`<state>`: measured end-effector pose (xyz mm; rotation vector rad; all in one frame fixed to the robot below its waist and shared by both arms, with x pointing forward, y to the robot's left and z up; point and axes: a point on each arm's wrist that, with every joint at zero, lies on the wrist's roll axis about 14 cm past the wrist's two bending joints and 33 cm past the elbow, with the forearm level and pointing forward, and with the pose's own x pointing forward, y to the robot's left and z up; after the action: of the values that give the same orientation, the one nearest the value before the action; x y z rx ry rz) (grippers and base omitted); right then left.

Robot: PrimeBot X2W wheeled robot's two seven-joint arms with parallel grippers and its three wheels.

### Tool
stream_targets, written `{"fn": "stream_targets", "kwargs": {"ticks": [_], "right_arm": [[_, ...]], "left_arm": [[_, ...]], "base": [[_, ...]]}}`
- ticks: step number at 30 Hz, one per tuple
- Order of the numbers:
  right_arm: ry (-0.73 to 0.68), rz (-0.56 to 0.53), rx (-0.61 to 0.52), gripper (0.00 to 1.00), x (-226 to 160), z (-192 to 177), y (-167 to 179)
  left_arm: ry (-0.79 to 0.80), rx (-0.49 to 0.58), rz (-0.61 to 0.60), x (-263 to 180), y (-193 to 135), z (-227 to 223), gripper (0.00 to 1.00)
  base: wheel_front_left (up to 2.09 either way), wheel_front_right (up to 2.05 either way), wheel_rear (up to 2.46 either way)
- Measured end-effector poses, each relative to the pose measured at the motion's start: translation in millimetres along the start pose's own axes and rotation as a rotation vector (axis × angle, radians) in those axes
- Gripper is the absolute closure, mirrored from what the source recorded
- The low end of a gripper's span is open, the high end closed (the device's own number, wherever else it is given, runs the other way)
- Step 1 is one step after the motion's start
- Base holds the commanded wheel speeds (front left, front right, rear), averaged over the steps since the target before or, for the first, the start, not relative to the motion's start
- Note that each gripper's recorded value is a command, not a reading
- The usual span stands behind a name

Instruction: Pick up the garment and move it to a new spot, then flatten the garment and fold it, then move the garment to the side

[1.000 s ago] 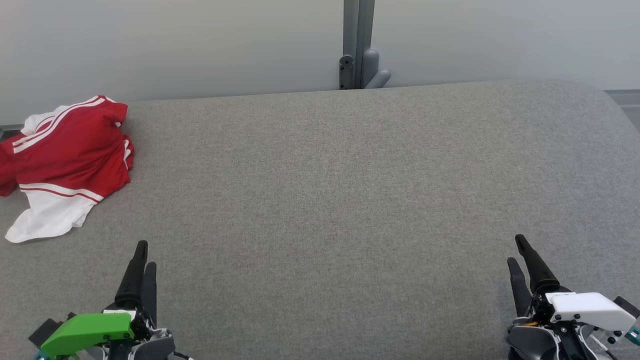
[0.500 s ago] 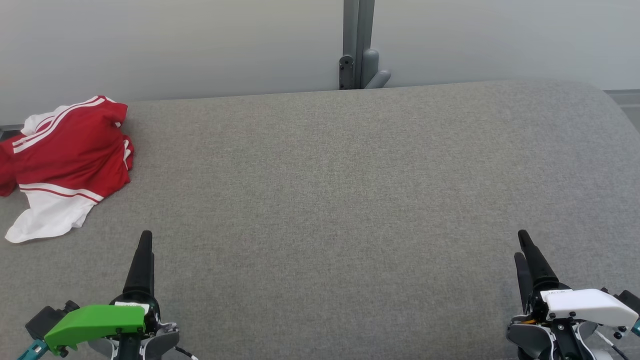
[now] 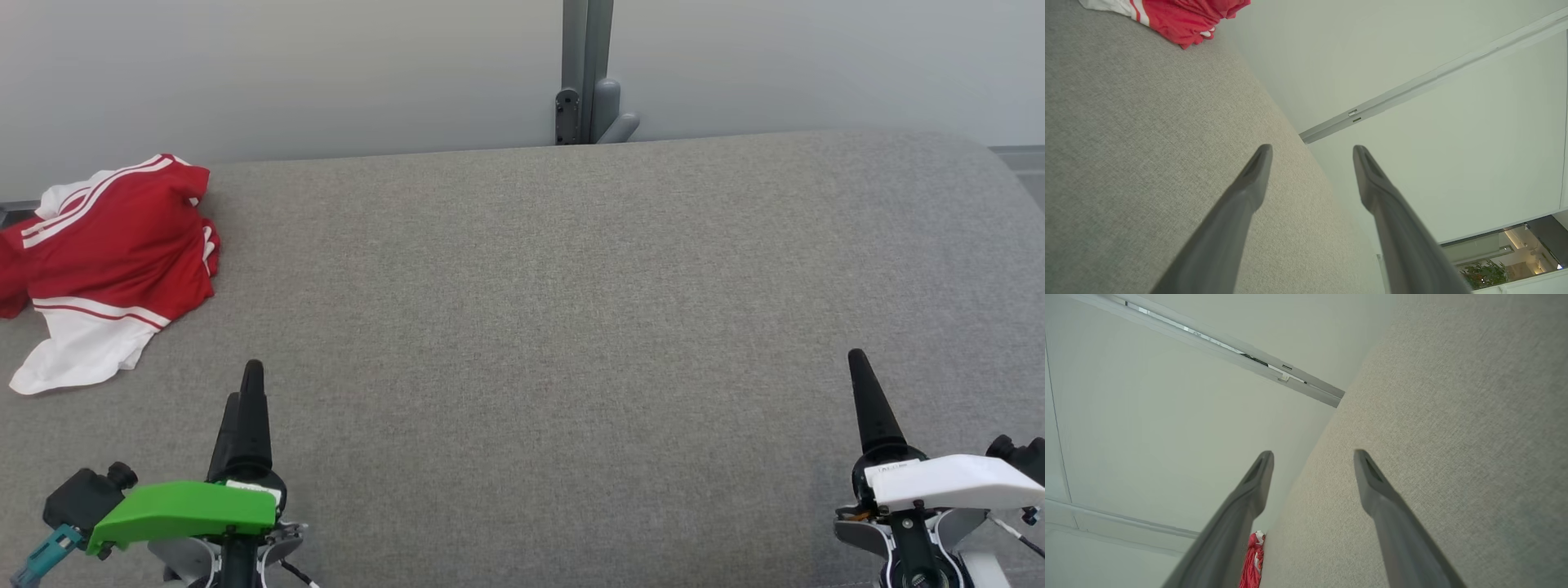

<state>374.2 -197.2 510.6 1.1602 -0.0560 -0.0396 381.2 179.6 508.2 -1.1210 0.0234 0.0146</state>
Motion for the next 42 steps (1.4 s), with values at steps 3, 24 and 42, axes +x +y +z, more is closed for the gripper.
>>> {"fn": "stream_targets", "kwargs": {"ticks": [3,24,42], "right_arm": [[-0.002,0.024,-0.086,0.00,0.7,0.1,7.0],[0.002,0.115,-0.458,0.00,-2.7,-10.1,27.3],[-0.005,0.169,-0.642,0.00,-5.2,-17.1,36.9]], "left_arm": [[-0.004,0.078,-0.012,0.0,-4.4,-1.2,0.00],[-0.014,0.486,-0.033,-3.9,-6.8,-9.0,0.00],[-0.033,0.679,-0.052,-5.6,-9.1,-12.2,0.00]], "base": [[0.00,0.00,0.00],[0.00,0.00,0.00],[0.00,0.00,0.00]]}}
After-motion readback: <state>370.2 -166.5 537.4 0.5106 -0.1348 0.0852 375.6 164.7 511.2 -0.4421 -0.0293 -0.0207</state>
